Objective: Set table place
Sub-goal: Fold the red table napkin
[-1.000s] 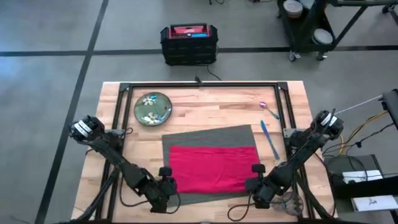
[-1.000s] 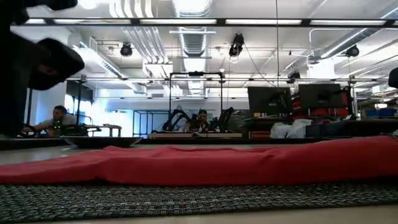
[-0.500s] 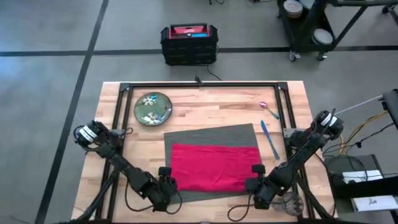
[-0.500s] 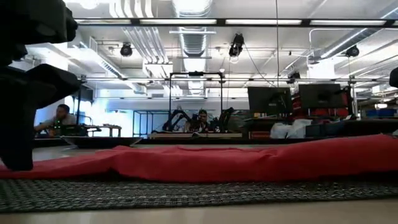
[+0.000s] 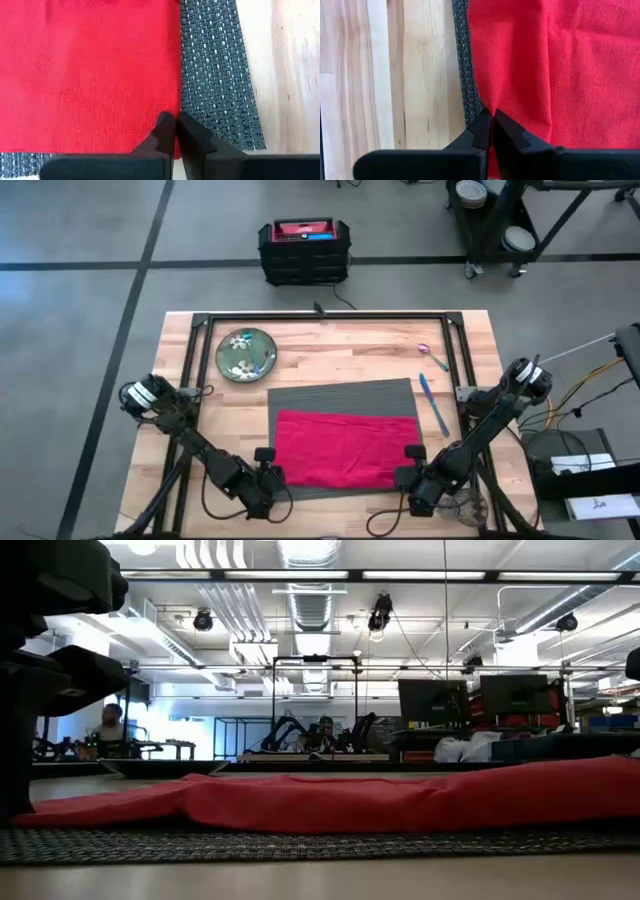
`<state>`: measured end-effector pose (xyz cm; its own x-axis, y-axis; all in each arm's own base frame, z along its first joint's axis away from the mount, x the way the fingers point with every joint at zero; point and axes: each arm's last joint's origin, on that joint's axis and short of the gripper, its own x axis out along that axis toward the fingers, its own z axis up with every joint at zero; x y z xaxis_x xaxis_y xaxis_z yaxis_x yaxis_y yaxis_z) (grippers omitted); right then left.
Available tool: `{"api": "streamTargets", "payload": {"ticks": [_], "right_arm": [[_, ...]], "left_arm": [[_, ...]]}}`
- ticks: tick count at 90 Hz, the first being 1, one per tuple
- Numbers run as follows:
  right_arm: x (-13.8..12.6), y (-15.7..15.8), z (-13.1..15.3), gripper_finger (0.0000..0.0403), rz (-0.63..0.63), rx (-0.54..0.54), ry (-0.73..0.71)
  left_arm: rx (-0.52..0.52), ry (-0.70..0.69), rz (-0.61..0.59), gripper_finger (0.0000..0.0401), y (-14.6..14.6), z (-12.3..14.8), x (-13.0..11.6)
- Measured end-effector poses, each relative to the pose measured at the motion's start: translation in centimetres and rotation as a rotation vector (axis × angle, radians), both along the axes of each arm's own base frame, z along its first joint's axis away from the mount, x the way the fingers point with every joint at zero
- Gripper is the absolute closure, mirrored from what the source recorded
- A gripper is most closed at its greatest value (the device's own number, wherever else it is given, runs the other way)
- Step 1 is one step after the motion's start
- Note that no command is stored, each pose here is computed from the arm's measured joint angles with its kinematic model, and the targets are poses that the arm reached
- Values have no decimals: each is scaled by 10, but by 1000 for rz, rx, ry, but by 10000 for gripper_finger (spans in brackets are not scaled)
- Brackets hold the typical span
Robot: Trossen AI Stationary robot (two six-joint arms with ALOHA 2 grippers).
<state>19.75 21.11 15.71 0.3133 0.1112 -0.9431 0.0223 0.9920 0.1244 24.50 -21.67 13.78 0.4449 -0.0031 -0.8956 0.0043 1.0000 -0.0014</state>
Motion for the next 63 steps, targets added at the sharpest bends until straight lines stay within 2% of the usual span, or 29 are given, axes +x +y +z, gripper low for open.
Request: {"api": "streamTargets", "payload": {"ticks": [12,25,47,63], "right_arm": [[-2,3,0,403,12,3,-2],[-5,6,0,403,38,3,-7],[-6,16,5,403,65,50,-48],[-6,17,11,403,67,48,-47]], "left_arm": [[-39,17,62,401,-5,10,-3],[-66,16,64,401,-19,28,-4],[-48,17,70,401,-23,43,0],[22,38,71,401,-18,49,1]]}}
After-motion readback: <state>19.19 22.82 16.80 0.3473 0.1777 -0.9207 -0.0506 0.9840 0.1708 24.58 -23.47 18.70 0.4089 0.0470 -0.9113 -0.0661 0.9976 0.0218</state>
